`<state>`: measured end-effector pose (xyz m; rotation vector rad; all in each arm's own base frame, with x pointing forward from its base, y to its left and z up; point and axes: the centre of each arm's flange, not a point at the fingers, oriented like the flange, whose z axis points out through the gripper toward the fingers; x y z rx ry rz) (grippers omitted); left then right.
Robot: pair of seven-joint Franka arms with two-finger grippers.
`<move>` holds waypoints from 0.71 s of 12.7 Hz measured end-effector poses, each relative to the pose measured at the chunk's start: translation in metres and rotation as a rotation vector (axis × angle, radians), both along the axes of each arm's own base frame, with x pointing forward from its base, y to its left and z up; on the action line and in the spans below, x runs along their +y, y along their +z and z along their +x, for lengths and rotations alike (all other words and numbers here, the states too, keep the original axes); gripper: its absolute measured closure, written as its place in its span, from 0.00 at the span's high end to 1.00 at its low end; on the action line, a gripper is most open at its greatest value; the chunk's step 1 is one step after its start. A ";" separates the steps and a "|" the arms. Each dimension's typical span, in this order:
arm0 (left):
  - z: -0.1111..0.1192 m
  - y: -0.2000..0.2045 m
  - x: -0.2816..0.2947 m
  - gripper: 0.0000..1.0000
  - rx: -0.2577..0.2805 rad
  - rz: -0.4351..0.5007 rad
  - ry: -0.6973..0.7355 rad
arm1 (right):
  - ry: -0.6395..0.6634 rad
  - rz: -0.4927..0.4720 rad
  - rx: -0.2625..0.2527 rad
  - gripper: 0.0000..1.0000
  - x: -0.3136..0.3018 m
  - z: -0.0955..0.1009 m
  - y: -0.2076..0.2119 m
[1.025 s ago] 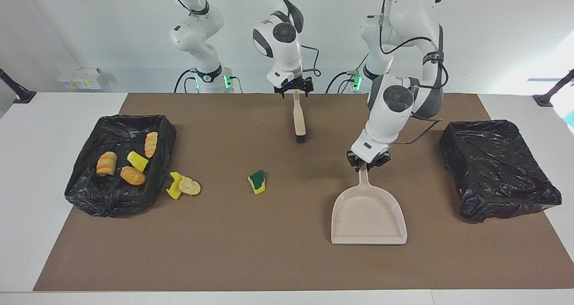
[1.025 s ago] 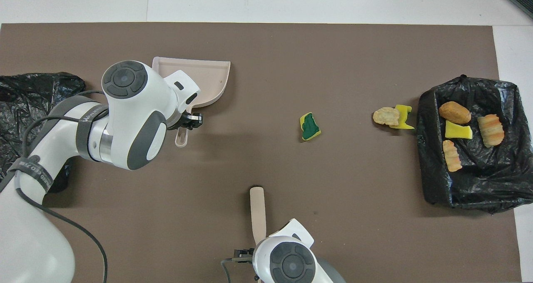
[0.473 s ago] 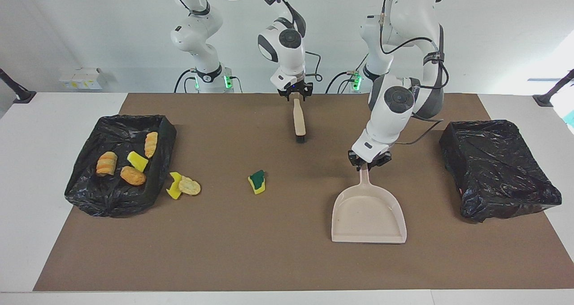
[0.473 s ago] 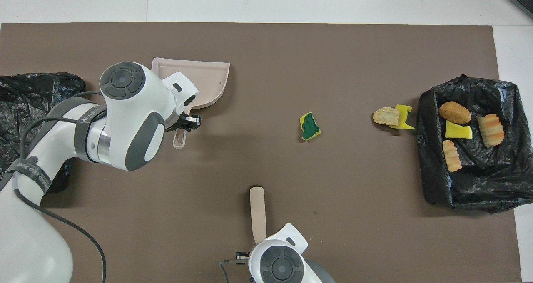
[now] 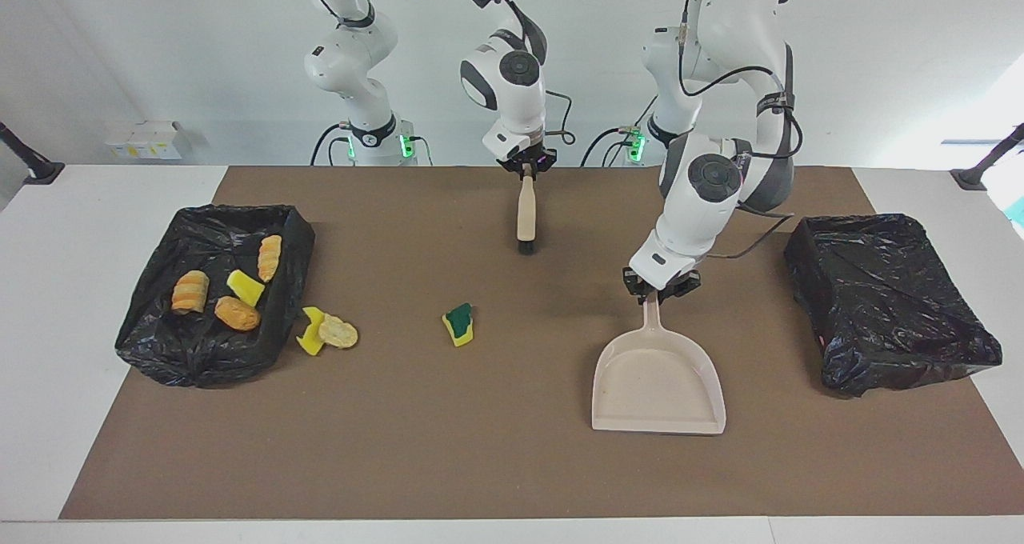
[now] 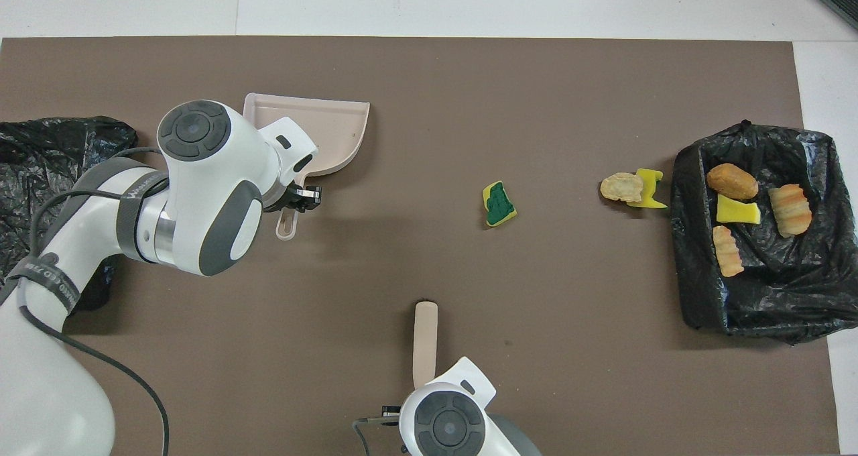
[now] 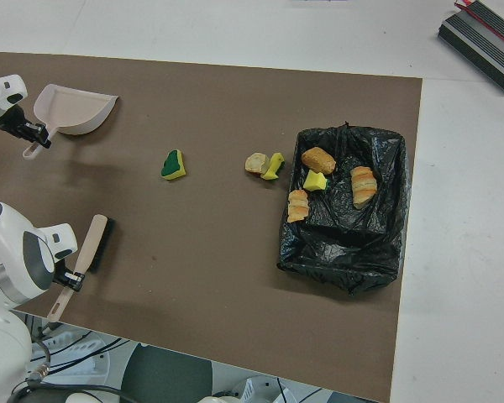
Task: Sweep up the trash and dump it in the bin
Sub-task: 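Grasp the wooden brush handle with the right gripper, then carry the brush to the bread piece beside the bag with the right gripper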
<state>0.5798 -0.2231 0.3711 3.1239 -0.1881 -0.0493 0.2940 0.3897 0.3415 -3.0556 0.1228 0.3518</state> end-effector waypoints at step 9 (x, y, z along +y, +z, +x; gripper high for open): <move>-0.003 0.012 0.000 0.31 0.040 0.001 -0.265 | 0.092 -0.157 -0.073 0.26 -0.144 0.173 0.093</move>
